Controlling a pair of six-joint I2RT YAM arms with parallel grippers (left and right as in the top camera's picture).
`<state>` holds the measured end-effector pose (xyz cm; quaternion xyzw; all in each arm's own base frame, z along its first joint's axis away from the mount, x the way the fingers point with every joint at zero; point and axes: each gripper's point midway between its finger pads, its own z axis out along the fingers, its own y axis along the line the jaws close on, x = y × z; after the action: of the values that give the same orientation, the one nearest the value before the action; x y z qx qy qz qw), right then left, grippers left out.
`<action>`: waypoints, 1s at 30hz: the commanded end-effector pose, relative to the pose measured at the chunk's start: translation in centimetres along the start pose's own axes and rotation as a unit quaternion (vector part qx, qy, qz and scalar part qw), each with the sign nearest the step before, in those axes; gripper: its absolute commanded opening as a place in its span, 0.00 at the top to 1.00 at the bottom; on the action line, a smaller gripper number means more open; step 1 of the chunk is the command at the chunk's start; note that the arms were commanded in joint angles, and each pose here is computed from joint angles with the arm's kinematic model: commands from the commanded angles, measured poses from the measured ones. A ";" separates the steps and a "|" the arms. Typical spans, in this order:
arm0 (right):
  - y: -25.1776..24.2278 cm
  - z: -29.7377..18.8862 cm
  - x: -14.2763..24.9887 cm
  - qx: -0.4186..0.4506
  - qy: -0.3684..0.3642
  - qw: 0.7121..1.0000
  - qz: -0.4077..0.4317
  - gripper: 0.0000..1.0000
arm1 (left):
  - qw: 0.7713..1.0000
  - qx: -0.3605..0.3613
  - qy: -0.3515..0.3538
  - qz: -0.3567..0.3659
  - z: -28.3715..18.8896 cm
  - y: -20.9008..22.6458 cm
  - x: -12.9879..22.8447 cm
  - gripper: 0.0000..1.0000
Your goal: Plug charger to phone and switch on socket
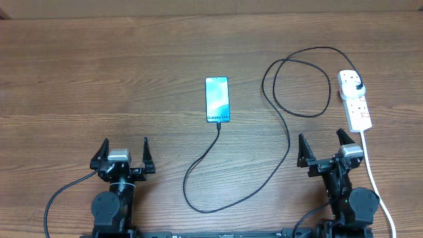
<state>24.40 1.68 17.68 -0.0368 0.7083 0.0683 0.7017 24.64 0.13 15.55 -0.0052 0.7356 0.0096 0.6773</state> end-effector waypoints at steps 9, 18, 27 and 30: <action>-1.2 0.0 0.3 0.035 0.000 0.999 0.000 0.00 | 1.000 0.001 -0.005 -0.004 0.0 0.0 -0.1 0.01; -0.8 0.1 0.6 0.043 0.005 0.999 0.002 0.00 | 1.000 0.001 -0.005 -0.004 0.0 0.0 -0.1 0.00; -0.4 0.1 0.7 0.037 0.007 0.999 0.002 0.00 | 1.000 0.001 -0.005 -0.004 0.0 0.0 -0.1 0.00; -0.4 0.1 0.7 0.039 0.007 0.999 0.002 0.00 | 1.000 0.001 -0.005 -0.004 0.0 0.0 -0.1 0.00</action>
<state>24.57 1.51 17.29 -0.0148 0.7146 0.0467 0.6978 24.64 0.14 15.55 -0.0053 0.7356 0.0097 0.6773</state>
